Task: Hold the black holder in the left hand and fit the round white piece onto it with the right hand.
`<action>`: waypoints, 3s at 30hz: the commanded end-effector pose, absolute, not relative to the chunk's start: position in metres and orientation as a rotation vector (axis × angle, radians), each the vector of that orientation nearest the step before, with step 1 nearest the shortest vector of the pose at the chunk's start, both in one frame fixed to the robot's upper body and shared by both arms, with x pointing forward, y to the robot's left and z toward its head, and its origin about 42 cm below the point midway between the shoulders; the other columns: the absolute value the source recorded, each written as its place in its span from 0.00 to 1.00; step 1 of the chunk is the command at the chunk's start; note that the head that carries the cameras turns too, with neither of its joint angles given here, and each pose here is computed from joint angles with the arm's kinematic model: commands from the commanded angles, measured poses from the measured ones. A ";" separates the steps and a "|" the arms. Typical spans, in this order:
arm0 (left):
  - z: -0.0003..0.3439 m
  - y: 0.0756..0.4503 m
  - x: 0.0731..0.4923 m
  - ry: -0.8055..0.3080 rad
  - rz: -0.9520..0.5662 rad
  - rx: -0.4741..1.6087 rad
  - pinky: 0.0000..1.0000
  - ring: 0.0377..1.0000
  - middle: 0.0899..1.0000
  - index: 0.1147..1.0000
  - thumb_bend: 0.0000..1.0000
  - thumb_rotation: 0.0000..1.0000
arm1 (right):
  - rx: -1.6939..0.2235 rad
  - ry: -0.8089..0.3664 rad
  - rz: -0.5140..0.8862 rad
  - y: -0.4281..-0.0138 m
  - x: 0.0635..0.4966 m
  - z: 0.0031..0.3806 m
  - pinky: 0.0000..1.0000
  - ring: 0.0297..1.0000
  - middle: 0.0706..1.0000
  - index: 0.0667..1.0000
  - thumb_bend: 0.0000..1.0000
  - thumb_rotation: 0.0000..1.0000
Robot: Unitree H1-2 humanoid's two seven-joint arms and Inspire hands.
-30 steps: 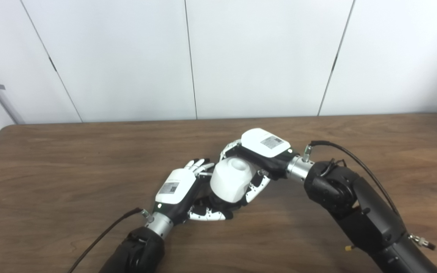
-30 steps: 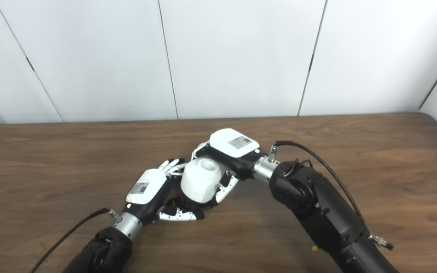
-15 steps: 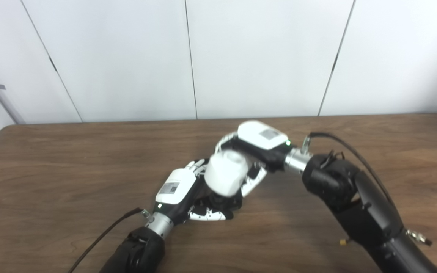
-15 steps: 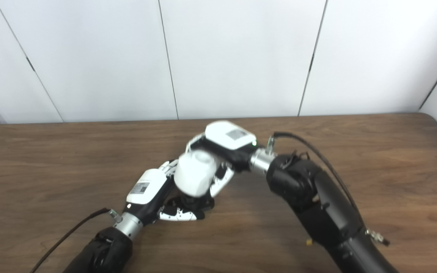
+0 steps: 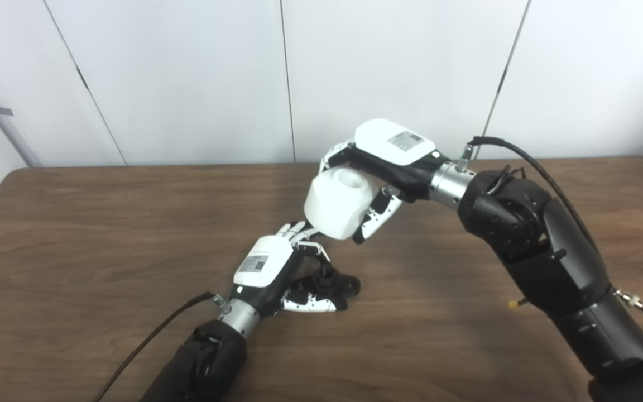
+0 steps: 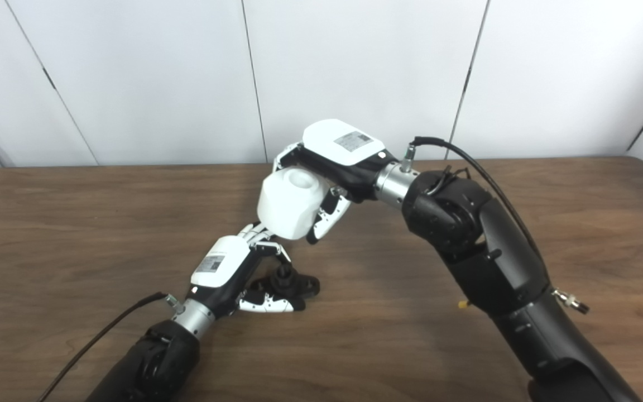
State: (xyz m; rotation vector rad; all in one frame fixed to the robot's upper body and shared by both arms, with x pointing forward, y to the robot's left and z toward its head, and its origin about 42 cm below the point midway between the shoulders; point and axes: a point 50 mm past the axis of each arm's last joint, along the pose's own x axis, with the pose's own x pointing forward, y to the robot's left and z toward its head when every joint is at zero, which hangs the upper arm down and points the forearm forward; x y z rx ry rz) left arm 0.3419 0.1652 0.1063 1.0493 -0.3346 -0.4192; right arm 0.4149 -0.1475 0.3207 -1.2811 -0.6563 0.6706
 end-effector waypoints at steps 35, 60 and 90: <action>0.043 0.161 0.296 -0.080 -0.553 1.078 0.98 0.94 0.86 0.42 0.52 0.06 | -1.348 -1.059 0.767 -0.135 0.410 0.326 0.73 0.72 0.65 0.44 0.52 0.13; 0.044 0.159 0.297 -0.074 -0.550 1.083 0.98 0.94 0.87 0.42 0.52 0.06 | -1.408 -0.951 0.920 -0.122 0.410 0.299 0.71 0.74 0.68 0.44 0.52 0.14; 0.046 0.156 0.291 -0.086 -0.552 1.086 0.96 0.95 0.85 0.42 0.52 0.06 | -1.503 -0.875 0.954 -0.115 0.424 0.263 0.70 0.74 0.68 0.45 0.52 0.14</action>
